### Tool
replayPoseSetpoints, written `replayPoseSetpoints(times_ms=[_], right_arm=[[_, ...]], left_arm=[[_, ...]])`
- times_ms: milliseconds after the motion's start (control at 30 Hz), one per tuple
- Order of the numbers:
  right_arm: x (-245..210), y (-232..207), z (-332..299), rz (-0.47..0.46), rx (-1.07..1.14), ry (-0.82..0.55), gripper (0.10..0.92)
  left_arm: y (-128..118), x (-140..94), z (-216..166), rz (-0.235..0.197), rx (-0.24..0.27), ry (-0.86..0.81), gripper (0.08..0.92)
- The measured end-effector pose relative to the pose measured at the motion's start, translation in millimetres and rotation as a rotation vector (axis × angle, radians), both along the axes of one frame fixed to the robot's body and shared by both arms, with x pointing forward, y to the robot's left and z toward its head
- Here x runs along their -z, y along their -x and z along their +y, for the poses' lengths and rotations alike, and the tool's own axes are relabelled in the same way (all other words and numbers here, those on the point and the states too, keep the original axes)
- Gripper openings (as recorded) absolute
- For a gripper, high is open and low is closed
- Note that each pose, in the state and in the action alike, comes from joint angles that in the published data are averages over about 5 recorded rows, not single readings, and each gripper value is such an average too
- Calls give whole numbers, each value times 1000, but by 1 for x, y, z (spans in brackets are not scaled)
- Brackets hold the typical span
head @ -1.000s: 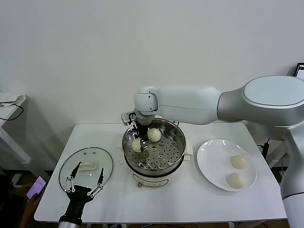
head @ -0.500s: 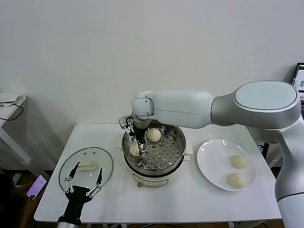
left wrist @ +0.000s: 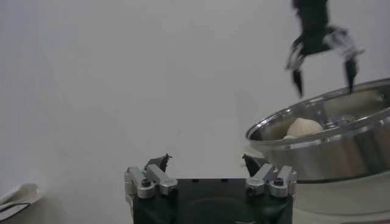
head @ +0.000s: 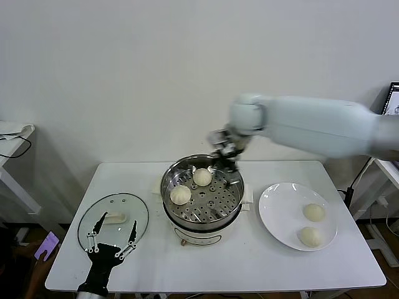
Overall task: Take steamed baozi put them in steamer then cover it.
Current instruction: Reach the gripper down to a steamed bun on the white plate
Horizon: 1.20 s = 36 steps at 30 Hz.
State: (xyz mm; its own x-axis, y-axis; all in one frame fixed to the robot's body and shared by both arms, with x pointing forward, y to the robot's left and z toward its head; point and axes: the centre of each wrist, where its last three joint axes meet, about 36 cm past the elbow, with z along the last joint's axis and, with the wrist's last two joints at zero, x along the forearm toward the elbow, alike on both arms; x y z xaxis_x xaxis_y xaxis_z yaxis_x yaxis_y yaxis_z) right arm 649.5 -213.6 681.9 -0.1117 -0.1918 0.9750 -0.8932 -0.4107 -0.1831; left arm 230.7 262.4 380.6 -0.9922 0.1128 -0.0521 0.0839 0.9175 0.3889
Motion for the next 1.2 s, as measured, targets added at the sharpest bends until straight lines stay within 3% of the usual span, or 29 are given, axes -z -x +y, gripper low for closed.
replayPoseSetpoints(times_ms=[233,467,1200], right_arm=[[33,16,-116,29,69,30,823],[92,39,-182,92,136,55,823],[192,67,-231,188,225,85,823]], left_arm=[[4,0,-2,2,10,-9,823],[6,-1,-1,3,16,-19,823],[10,6,3,28,12,-34,823]])
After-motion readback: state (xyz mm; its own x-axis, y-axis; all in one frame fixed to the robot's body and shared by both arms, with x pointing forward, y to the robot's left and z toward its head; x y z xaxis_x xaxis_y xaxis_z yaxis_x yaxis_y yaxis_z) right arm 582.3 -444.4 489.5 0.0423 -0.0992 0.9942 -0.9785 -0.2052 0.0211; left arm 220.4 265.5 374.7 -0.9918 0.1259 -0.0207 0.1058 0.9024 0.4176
